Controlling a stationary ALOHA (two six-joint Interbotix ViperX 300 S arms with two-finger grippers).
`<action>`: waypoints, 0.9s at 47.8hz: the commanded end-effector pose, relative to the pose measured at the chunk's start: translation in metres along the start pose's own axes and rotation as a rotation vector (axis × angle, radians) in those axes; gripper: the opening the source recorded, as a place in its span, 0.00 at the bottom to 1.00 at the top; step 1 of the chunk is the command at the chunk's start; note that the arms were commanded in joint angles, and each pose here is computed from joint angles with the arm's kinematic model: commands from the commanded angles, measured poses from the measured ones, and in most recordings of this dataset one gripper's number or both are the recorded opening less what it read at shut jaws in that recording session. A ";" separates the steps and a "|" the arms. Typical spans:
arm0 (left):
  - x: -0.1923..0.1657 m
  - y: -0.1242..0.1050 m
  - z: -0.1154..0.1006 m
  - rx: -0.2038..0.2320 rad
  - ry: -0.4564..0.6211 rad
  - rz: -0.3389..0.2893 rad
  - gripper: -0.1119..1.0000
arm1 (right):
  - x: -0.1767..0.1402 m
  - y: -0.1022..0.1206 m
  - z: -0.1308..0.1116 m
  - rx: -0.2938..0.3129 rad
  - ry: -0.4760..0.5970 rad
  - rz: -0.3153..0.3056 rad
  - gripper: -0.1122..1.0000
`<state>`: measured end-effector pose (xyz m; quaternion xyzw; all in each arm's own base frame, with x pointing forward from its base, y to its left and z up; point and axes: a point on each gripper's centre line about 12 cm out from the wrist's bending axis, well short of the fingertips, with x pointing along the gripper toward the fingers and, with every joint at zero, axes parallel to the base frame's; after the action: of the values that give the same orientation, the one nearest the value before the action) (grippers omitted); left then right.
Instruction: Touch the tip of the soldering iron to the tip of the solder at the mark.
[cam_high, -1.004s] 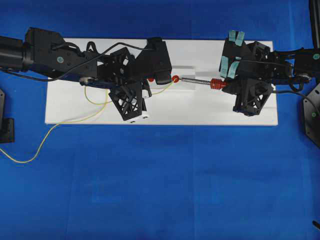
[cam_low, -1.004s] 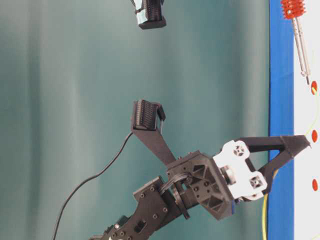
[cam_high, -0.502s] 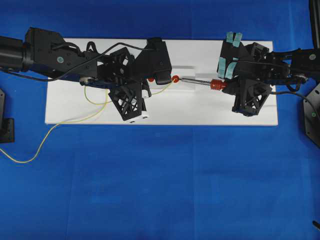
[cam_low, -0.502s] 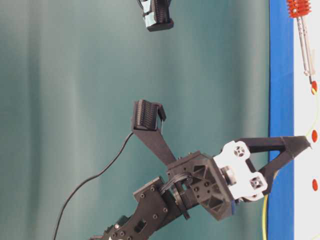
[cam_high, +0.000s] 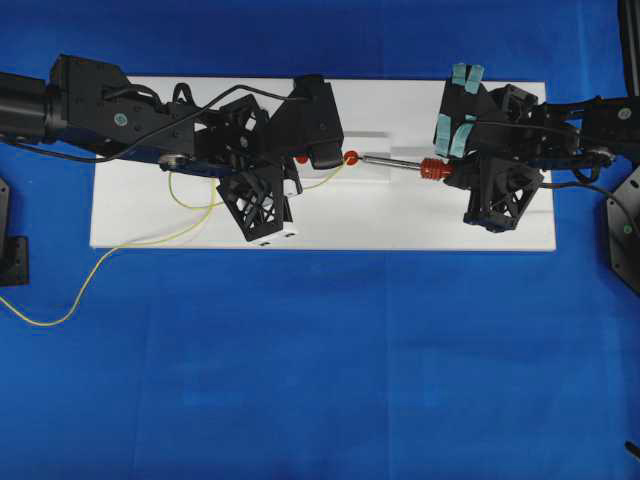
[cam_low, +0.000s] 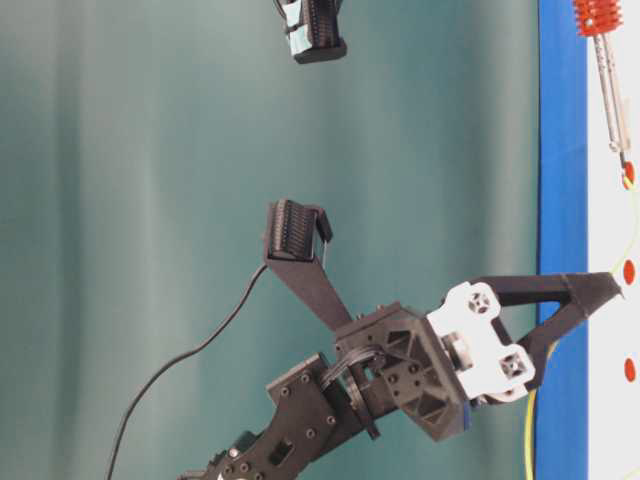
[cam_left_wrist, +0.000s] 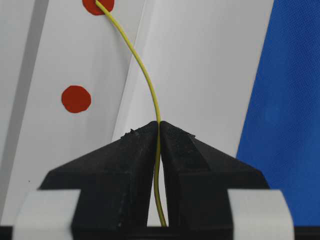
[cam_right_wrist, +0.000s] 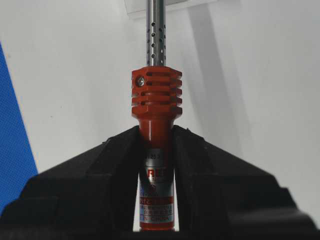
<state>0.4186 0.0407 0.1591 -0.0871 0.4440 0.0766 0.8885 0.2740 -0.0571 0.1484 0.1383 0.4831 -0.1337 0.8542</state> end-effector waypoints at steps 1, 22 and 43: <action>-0.009 -0.003 0.013 0.004 -0.044 -0.007 0.12 | -0.005 0.001 0.012 0.001 -0.040 0.005 0.16; -0.009 -0.003 0.015 0.004 -0.047 -0.008 0.12 | -0.005 0.001 0.012 0.001 -0.040 0.005 0.16; -0.009 -0.003 0.013 0.008 -0.042 -0.008 0.12 | -0.005 0.001 0.012 0.001 -0.040 0.005 0.16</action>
<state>0.4189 0.0400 0.1601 -0.0862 0.4434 0.0752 0.8890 0.2740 -0.0572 0.1484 0.1375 0.4832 -0.1336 0.8542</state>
